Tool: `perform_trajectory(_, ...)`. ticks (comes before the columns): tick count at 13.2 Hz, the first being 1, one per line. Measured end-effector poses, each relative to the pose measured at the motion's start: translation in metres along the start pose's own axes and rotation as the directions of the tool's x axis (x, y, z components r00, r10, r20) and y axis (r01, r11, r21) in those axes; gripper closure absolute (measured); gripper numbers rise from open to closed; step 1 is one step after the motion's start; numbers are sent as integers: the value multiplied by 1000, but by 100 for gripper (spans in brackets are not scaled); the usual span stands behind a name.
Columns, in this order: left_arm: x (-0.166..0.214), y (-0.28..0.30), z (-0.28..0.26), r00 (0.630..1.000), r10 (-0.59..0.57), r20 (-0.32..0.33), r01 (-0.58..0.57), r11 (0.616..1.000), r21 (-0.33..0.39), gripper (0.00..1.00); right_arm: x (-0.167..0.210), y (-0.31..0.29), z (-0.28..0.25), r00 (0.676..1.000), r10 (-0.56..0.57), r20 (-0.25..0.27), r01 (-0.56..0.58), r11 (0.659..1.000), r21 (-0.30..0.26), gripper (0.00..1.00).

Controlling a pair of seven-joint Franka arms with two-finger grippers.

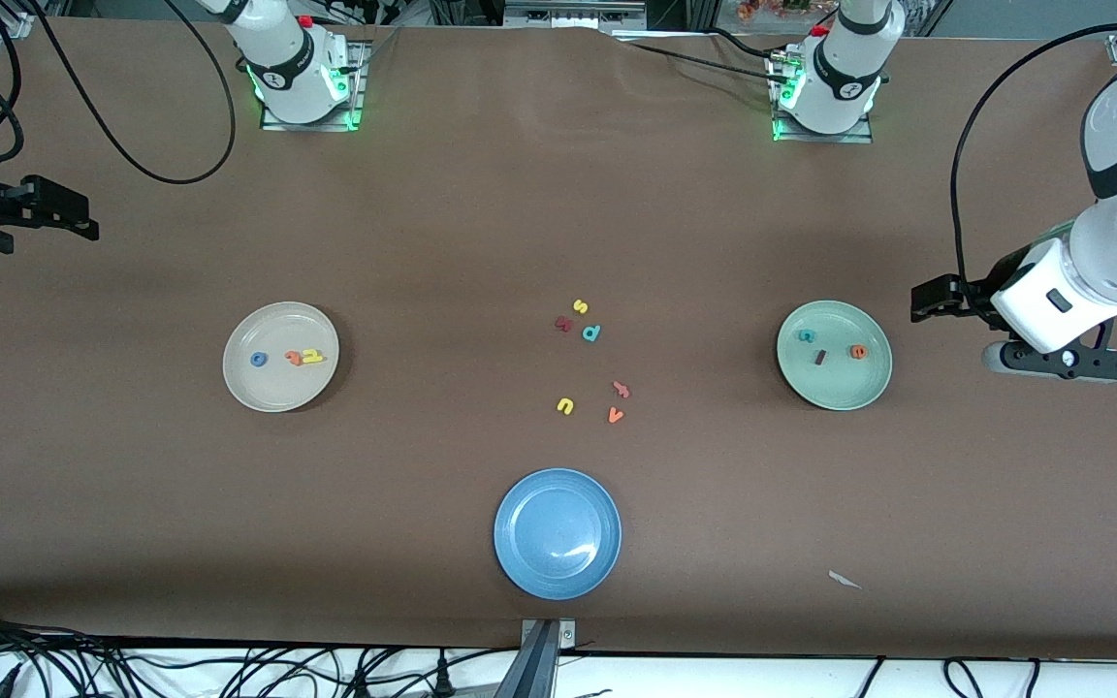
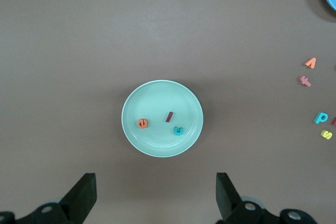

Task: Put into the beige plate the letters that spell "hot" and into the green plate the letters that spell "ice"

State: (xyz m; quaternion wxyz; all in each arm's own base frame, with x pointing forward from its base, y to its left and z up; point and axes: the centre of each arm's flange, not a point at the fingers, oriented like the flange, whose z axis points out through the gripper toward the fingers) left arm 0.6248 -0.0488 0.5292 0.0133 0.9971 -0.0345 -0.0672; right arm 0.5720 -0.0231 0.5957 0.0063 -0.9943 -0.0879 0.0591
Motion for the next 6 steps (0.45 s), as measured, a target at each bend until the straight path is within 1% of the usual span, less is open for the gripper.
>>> perform_trajectory(6,0,-1,0,1000,-1,0,1,1000,0,0,1,0,-1,1000,0,-8,0,1000,-2,0)
